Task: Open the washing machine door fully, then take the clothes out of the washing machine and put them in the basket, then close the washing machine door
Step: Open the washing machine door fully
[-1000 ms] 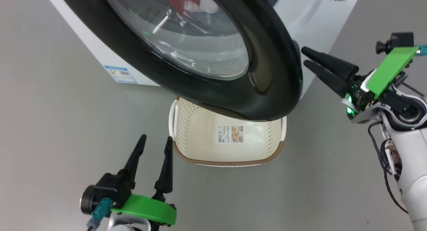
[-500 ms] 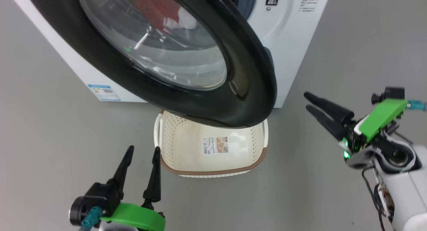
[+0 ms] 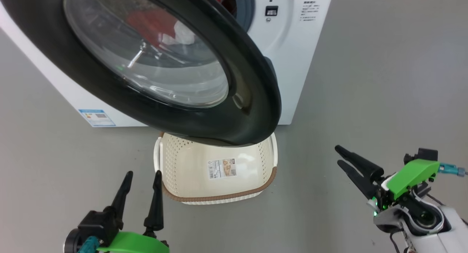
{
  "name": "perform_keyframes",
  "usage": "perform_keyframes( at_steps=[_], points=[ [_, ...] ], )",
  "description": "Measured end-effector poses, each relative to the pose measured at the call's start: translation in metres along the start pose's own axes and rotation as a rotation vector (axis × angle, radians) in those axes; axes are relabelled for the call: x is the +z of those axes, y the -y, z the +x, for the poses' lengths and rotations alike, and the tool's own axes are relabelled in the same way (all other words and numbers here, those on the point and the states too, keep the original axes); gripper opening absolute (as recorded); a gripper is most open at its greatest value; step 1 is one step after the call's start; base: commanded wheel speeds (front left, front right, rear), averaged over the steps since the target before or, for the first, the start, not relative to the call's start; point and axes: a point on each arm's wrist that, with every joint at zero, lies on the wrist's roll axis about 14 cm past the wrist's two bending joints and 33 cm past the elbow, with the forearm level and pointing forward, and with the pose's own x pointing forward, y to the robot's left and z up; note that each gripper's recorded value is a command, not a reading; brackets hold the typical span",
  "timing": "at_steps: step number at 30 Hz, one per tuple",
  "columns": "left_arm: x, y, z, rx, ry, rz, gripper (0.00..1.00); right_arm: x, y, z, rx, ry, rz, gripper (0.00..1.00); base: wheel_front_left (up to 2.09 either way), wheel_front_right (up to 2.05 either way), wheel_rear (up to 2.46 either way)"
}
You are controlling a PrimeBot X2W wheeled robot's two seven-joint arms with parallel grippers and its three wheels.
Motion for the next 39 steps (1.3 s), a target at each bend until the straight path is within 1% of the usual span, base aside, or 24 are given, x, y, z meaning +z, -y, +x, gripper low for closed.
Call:
perform_keyframes(
  at_steps=[5, 10, 15, 18, 21, 26, 28, 31, 34, 36, 39],
  points=[
    [0.000, 0.001, 0.003, -0.001, 0.002, -0.001, 1.00, 0.006, 0.016, -0.013, -0.053, 0.072, -0.043, 1.00, 0.00, 0.00, 0.00],
    [-0.001, 0.002, 0.002, -0.004, -0.002, -0.002, 1.00, 0.009, 0.033, -0.028, -0.118, 0.115, -0.122, 1.00, 0.00, 0.00, 0.00],
    [-0.006, 0.002, -0.002, -0.003, -0.017, -0.002, 1.00, 0.017, 0.039, -0.039, -0.156, 0.175, -0.229, 1.00, 0.00, 0.00, 0.00],
    [-0.006, 0.002, -0.001, -0.004, -0.017, -0.003, 1.00, 0.020, 0.041, -0.043, -0.181, 0.193, -0.326, 1.00, 0.00, 0.00, 0.00],
    [-0.006, 0.002, -0.001, -0.003, -0.017, -0.003, 1.00, 0.021, 0.042, -0.045, -0.196, 0.201, -0.416, 1.00, 0.00, 0.00, 0.00],
    [-0.006, 0.002, -0.001, -0.004, -0.016, -0.003, 1.00, 0.023, 0.042, -0.047, -0.195, 0.242, -0.491, 1.00, 0.00, 0.00, 0.00],
    [-0.006, 0.002, -0.001, -0.004, -0.017, -0.003, 1.00, 0.025, 0.043, -0.050, -0.200, 0.255, -0.564, 1.00, 0.00, 0.00, 0.00],
    [-0.006, 0.002, -0.001, -0.003, -0.018, -0.003, 1.00, 0.029, 0.041, -0.053, -0.192, 0.299, -0.632, 1.00, 0.00, 0.00, 0.00],
    [-0.007, 0.001, -0.002, -0.001, -0.021, -0.003, 1.00, 0.030, 0.046, -0.057, -0.197, 0.330, -0.677, 1.00, 0.00, 0.00, 0.00],
    [-0.007, 0.000, -0.002, 0.000, -0.021, -0.003, 1.00, 0.029, 0.053, -0.060, -0.216, 0.321, -0.735, 1.00, 0.00, 0.00, 0.00],
    [-0.006, 0.000, -0.002, 0.001, -0.019, -0.002, 1.00, 0.032, 0.056, -0.064, -0.228, 0.333, -0.761, 1.00, 0.00, 0.00, 0.00]
  ],
)
